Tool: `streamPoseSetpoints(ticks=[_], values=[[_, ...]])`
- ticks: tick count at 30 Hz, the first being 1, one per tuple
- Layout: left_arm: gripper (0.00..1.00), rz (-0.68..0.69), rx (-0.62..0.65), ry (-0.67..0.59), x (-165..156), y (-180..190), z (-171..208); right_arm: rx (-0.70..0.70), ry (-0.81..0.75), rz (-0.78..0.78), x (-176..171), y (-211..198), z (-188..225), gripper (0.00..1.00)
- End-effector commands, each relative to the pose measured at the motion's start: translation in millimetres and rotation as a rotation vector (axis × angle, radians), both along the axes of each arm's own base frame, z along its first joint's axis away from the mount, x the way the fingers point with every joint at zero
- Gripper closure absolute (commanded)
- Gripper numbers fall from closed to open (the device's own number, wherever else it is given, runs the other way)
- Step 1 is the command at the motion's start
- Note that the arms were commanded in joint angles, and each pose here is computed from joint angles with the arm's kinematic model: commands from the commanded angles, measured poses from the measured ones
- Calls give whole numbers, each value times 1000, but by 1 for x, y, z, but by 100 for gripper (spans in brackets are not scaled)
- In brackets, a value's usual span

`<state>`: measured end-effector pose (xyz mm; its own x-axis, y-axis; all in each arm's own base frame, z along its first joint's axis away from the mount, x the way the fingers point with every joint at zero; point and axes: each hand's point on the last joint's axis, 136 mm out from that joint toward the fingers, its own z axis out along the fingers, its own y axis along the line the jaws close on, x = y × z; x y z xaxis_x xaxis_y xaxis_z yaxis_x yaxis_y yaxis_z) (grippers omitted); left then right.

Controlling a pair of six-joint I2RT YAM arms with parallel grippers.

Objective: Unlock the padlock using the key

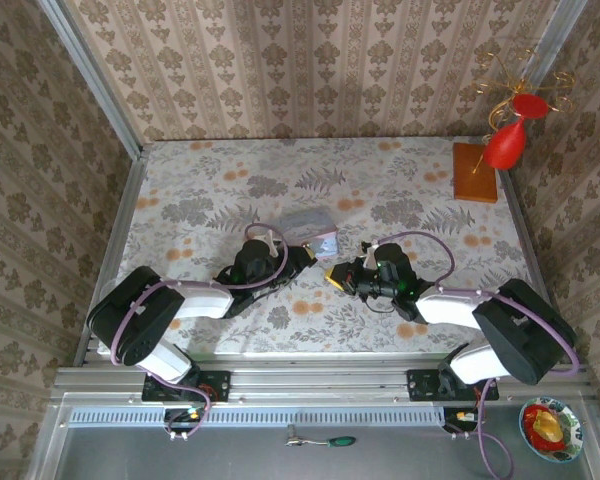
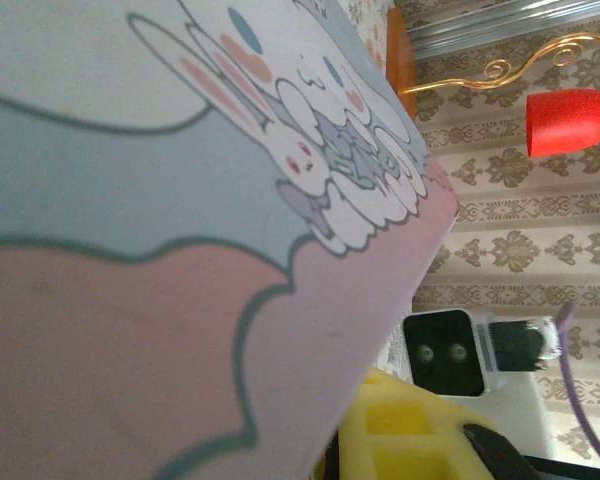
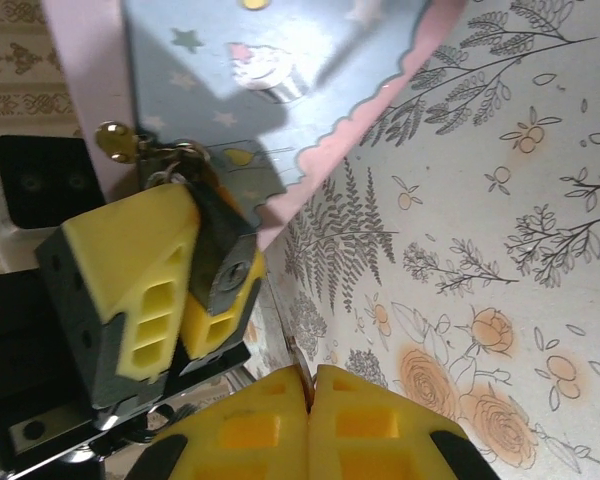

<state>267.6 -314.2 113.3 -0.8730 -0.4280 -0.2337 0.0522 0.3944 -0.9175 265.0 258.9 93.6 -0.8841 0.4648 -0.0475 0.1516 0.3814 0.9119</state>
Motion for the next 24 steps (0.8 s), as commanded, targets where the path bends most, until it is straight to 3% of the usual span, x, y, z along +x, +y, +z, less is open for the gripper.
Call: streamPoseSetpoints(ticks=[1,24], values=[[99,-15,-111,-75,8,-12,38,43,12,17,-2,3,2,100],[100,-39,-187,-38,7,-22,42,117,-40,11,2,2,18,100]])
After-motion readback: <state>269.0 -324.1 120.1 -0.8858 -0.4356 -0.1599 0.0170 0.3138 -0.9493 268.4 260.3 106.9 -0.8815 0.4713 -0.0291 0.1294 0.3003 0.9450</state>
